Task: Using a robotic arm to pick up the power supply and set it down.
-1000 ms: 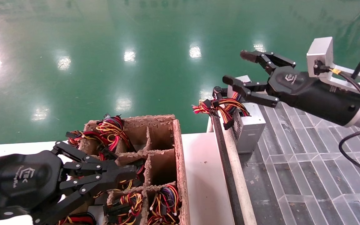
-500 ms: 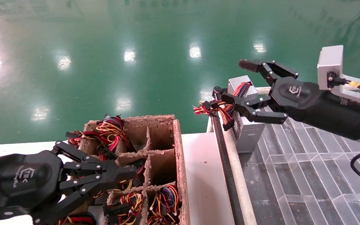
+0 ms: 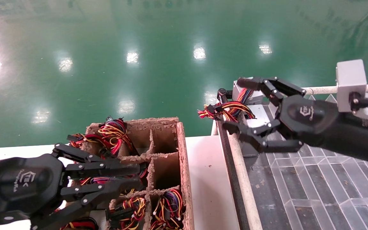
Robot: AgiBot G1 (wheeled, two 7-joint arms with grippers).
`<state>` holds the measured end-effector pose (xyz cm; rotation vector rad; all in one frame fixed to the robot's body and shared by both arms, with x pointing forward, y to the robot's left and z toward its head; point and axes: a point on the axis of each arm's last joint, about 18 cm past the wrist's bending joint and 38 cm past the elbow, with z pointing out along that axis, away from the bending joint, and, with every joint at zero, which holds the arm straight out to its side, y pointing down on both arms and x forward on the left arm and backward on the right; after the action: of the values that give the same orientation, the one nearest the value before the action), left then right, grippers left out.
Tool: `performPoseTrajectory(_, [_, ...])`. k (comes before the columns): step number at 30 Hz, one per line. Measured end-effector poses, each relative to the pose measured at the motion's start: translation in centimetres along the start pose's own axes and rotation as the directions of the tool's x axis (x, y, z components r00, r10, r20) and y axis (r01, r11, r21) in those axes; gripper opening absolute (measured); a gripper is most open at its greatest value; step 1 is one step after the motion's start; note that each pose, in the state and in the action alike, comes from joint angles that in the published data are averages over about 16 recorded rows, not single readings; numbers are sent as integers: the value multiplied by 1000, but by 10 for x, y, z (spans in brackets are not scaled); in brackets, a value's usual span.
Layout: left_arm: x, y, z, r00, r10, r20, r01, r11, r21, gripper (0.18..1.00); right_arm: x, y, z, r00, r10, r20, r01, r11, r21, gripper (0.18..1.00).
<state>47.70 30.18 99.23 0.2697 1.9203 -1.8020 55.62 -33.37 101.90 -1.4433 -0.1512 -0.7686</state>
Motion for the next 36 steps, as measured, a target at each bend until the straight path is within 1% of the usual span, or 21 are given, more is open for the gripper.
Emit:
performPoseTrajectory(2, [0,0,0,1000,0,0,0,1000,0,269,-6,-2,-1,1000,6,17,-6,1000,-3,1001])
performPoseTrajectory(8, [0,0,0,1000,0,0,0,1000,0,354,-26,-8,-2,997,26,68,-25,1000,-16,1001])
performPoseTrajectory(14, [0,0,0,1000,0,0,0,1000,0,477,-47,-14,-3,992,48,120,-44,998,-36,1001])
performPoseTrajectory(24, [0,0,0,1000,0,0,0,1000,0,724,-82,-23,-3,976,82,202,-68,995,-76,1001])
performPoseTrajectory(30, [0,0,0,1000,0,0,0,1000,0,837,-92,-25,-4,970,91,226,-72,993,-90,1001])
performPoseTrajectory(36, [0,0,0,1000,0,0,0,1000,0,922,-94,-26,-4,969,91,229,-72,993,-91,1001])
